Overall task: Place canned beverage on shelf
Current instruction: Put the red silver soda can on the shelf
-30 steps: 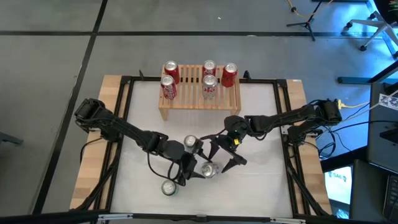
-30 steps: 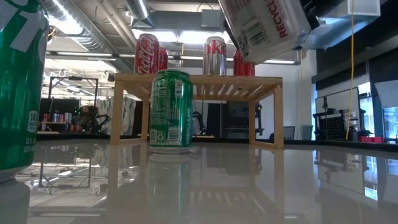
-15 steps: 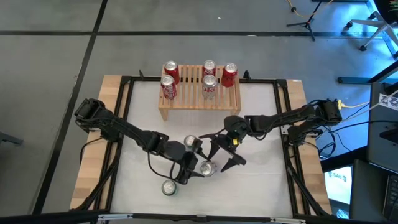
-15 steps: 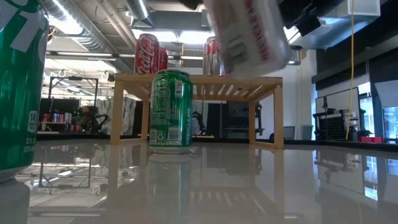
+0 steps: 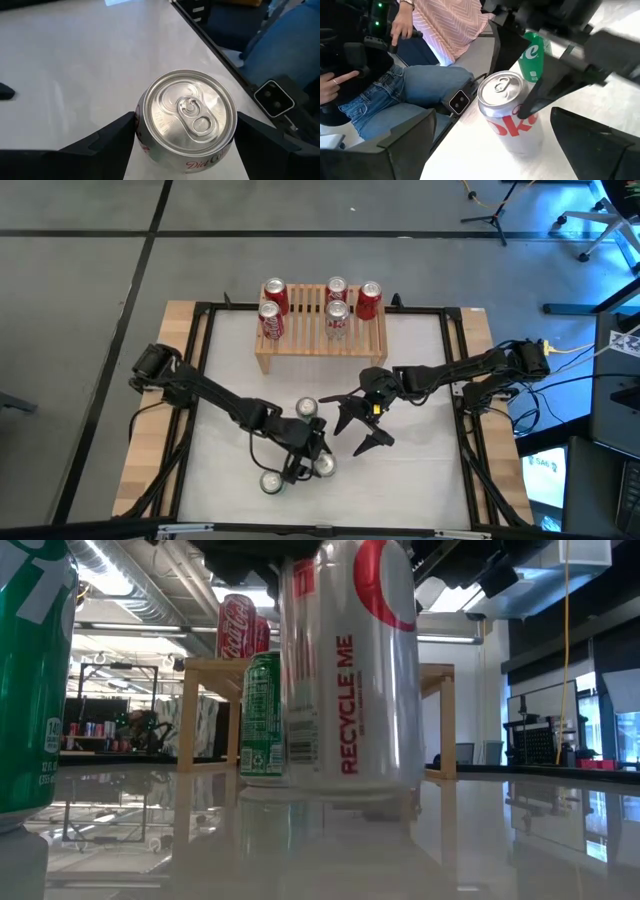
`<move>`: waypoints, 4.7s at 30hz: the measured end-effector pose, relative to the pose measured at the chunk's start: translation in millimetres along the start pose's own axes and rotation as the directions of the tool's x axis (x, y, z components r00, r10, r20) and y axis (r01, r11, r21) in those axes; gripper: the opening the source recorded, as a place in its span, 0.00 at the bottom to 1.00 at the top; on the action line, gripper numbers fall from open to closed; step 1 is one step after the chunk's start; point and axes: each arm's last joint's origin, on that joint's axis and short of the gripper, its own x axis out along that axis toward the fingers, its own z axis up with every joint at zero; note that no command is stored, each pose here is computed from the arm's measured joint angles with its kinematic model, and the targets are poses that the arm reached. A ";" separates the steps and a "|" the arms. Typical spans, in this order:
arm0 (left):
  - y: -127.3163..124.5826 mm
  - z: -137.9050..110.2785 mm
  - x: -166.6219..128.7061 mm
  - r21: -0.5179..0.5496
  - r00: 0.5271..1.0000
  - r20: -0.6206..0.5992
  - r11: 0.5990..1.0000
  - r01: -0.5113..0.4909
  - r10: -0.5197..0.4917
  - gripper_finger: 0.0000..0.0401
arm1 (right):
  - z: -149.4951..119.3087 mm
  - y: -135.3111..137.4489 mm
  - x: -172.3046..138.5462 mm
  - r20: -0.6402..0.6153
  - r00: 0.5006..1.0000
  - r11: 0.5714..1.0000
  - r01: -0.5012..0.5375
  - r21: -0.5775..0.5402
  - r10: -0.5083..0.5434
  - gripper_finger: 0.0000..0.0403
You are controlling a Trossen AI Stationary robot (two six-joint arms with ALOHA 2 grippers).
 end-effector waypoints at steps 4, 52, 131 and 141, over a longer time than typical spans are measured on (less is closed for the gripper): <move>0.9 -1.6 3.1 -0.015 1.000 0.000 1.000 -0.009 0.009 0.72 | 0.0 0.0 0.0 0.000 1.000 1.000 0.000 0.000 0.000 0.96; 2.0 -2.5 3.7 -0.022 0.999 -0.006 0.999 -0.044 0.044 0.75 | 0.1 0.1 -0.1 0.000 1.000 1.000 0.000 -0.001 0.000 0.96; 0.4 76.5 -29.4 -0.068 0.971 0.009 0.969 -0.236 0.238 0.82 | 12.3 29.2 -29.7 -0.005 1.000 1.000 -0.016 -0.026 0.016 0.96; -26.6 74.8 -23.5 -0.119 0.950 -0.044 0.942 -0.313 0.310 0.82 | 8.4 38.6 -45.2 -0.062 0.989 0.990 0.135 -0.031 -0.136 0.96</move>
